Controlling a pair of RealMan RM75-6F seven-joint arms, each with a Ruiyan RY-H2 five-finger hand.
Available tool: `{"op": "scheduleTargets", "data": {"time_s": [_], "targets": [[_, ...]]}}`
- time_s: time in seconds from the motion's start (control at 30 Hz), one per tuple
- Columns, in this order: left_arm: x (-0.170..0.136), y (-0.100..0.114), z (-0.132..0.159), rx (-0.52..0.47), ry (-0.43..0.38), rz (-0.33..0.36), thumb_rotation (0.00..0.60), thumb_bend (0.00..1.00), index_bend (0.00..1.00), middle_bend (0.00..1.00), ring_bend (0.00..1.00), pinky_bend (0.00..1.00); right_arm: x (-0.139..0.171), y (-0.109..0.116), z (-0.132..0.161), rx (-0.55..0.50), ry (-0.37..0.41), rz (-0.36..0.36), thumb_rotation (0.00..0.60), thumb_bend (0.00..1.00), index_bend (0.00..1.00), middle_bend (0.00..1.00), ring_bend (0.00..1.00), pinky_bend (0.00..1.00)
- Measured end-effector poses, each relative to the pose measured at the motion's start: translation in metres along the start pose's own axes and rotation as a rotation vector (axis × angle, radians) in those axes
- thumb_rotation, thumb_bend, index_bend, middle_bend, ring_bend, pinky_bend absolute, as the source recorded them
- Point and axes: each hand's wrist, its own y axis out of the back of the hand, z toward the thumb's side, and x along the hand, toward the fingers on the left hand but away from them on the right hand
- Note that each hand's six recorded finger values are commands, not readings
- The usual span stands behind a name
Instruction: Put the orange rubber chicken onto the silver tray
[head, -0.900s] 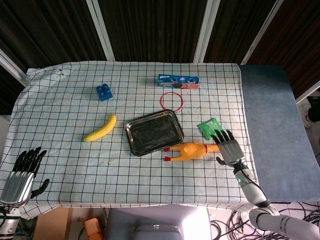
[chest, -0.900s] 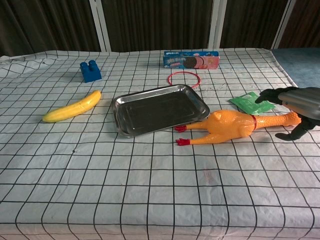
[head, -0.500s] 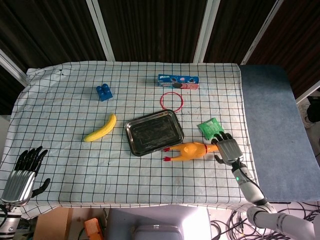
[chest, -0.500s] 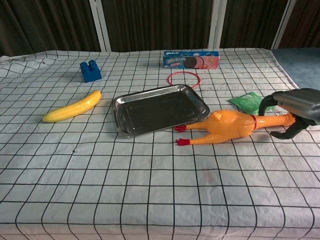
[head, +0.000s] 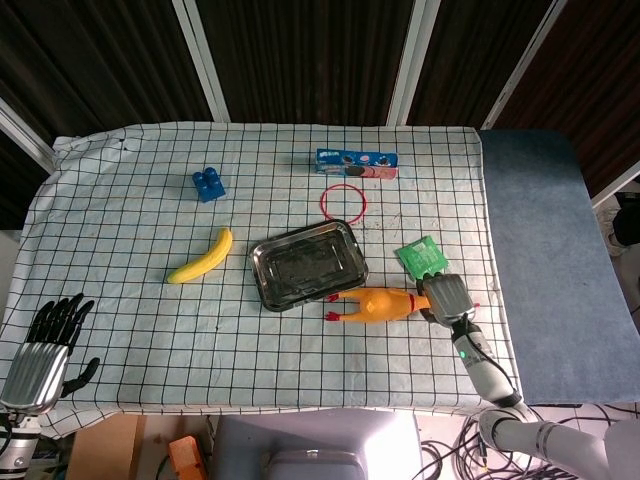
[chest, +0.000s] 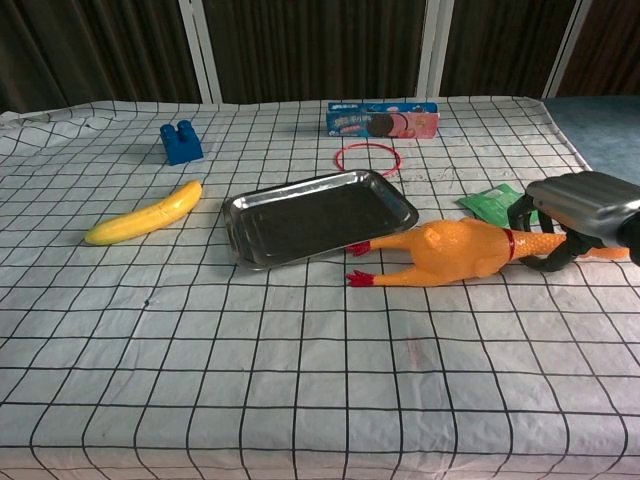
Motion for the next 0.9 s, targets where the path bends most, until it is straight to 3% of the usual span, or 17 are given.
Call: {"op": "scheduleTargets", "data": {"time_s": [0.27, 0.47, 0.7, 0.9], "targets": [[-0.001, 0.0, 0.002, -0.003, -0.01, -0.003, 0.6, 0.3, 0.0, 0.0, 0.0, 0.0, 0.007, 0.016, 0.016, 0.021, 0.062, -0.097, 0.6, 0.37, 0.97, 0.69, 0.74, 0.92], [-0.005, 0.003, 0.008, -0.018, -0.053, 0.003, 0.6, 0.31, 0.0, 0.0, 0.0, 0.0, 0.02, 0.033, 0.039, -0.011, 0.181, -0.176, 0.6, 0.37, 0.98, 0.7, 0.75, 0.93], [-0.006, 0.007, 0.024, -0.101, -0.173, 0.001, 0.6, 0.31, 0.0, 0.0, 0.0, 0.01, 0.034, 0.064, 0.082, -0.093, 0.346, -0.232, 0.6, 0.37, 0.98, 0.7, 0.75, 0.93], [0.0, 0.015, 0.041, -0.158, -0.289, 0.006, 0.6, 0.29, 0.0, 0.0, 0.0, 0.01, 0.034, 0.095, 0.121, -0.106, 0.418, -0.282, 0.6, 0.37, 0.98, 0.7, 0.75, 0.93]]}}
